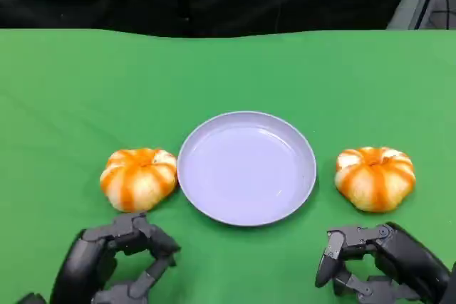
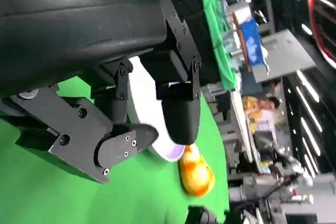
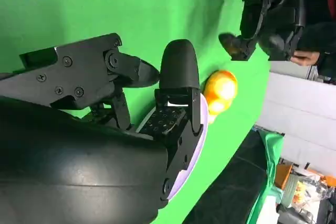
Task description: Grasp the bread from the table and place it into the plate.
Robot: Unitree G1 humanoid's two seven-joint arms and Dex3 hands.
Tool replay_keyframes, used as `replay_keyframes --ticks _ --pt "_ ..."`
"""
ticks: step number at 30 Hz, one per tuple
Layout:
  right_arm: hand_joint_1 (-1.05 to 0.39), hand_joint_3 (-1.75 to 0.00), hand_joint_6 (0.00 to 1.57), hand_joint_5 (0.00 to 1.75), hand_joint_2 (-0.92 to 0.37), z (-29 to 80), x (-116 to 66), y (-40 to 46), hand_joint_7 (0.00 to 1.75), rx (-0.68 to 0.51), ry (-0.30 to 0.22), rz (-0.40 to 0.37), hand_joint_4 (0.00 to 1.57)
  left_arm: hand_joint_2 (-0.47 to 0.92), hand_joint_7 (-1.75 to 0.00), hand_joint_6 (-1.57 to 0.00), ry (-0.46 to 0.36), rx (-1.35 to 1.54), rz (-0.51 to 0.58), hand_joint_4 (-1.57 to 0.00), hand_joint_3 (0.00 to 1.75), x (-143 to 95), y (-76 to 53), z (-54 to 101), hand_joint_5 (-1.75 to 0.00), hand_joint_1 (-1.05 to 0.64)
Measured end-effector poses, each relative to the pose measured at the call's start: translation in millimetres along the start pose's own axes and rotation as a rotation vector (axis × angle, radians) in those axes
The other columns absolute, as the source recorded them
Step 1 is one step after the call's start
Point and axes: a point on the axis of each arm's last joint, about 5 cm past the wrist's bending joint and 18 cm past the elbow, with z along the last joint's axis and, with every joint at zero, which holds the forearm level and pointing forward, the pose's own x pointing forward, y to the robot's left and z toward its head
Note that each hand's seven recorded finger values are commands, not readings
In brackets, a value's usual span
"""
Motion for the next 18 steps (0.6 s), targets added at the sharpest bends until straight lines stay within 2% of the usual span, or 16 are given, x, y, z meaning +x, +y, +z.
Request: replay_keyframes --ticks 18 --pt "-0.07 -0.57 0.81 1.59 -0.88 0.2 0.6 -0.4 1.1 -0.001 -0.001 0.0 0.74 0.92 -0.12 -1.12 -0.004 -0.001 0.004 -0.93 0.33 2.6 1.5 1.2 -0.55 -0.14"
